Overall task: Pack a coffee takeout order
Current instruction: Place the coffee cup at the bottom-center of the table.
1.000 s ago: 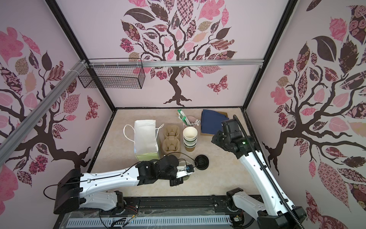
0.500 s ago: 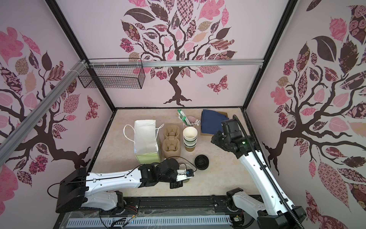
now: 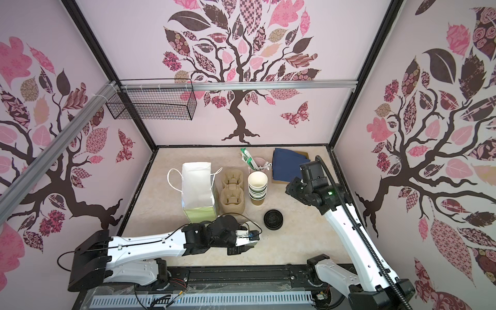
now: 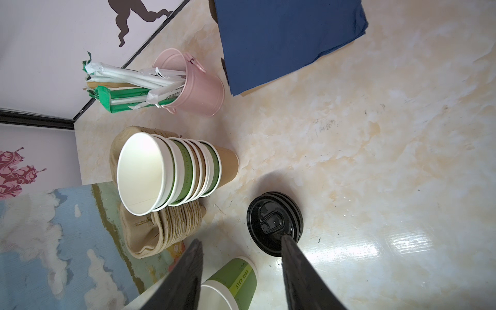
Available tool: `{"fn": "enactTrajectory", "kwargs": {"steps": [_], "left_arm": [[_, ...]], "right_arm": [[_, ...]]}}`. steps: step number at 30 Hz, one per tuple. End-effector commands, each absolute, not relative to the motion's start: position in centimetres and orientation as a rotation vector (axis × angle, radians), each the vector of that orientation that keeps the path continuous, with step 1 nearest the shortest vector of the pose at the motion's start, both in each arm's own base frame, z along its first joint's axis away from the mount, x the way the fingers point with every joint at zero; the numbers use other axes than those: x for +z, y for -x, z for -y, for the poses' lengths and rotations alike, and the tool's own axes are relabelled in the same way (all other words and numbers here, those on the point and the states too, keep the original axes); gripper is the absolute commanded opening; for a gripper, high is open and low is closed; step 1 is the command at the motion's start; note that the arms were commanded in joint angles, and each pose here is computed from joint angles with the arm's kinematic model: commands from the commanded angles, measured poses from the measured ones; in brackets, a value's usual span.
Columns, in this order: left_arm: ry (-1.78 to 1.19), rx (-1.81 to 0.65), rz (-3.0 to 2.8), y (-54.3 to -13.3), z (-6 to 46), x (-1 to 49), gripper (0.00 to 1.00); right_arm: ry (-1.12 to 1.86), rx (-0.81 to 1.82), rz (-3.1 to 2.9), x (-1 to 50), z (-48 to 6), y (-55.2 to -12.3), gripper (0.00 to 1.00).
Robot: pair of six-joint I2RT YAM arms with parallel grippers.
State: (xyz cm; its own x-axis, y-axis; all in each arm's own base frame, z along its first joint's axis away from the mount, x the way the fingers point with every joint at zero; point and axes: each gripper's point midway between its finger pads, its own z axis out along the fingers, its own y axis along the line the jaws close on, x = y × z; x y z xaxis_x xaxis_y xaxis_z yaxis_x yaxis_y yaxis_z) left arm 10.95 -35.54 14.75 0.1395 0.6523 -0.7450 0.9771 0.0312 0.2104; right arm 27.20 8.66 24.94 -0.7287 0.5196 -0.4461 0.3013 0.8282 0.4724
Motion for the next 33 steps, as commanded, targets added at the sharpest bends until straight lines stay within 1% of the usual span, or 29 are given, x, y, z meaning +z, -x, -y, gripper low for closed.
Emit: {"fn": "enactTrajectory", "kwargs": {"steps": [1,3,5,7,8,10,12,16,19,21,24,28,31,33], "left_arm": [[-1.554,-0.623,-1.489,-11.1,35.5,21.6,0.52],[-1.418,-0.641,-1.464,-12.0,35.1,26.0,0.55],[-1.241,-0.638,-1.481,-13.9,34.4,29.9,0.58],[-1.029,-0.608,-1.539,-16.5,33.2,32.8,0.59],[-0.964,-0.590,-1.561,-17.4,32.7,33.4,0.59],[-0.881,-0.559,-1.581,-18.7,32.4,33.8,0.59],[-0.856,-0.552,-1.580,-19.1,32.6,33.7,0.59],[-0.786,-0.582,-1.578,-19.8,33.2,34.1,0.59],[-0.775,-0.605,-1.570,-19.9,33.9,34.3,0.59],[-0.781,-0.614,-1.563,-19.8,34.1,34.4,0.59],[-0.788,-0.616,-1.548,-19.7,34.1,34.5,0.60],[-0.791,-0.613,-1.530,-19.5,33.7,34.7,0.60],[-0.789,-0.608,-1.525,-19.5,33.5,34.8,0.60],[-0.784,-0.610,-1.525,-19.5,33.5,34.7,0.60]], "right_arm": [[-0.595,0.478,-2.456,24.6,-8.5,-26.5,0.51],[-0.589,0.472,-2.480,23.9,-8.6,-26.2,0.51],[-0.572,0.484,-2.529,22.5,-9.0,-25.9,0.51],[-0.542,0.516,-2.625,19.7,-10.0,-25.2,0.52],[-0.536,0.524,-2.667,18.3,-10.3,-24.9,0.52],[-0.547,0.522,-2.768,15.2,-10.7,-23.8,0.52],[-0.564,0.517,-2.830,13.2,-10.7,-22.8,0.52],[-0.577,0.486,-2.859,11.1,-10.4,-22.2,0.52],[-0.555,0.469,-2.884,10.1,-10.6,-22.3,0.52],[-0.484,0.442,-2.907,9.5,-11.3,-22.6,0.52],[-0.367,0.229,-2.935,9.0,-11.3,-23.2,0.52],[-0.363,0.040,-2.910,8.7,-9.9,-24.1,0.50],[-0.348,0.009,-2.899,8.5,-9.7,-24.5,0.49],[-0.327,0.029,-2.920,8.1,-10.2,-24.6,0.47]]}}
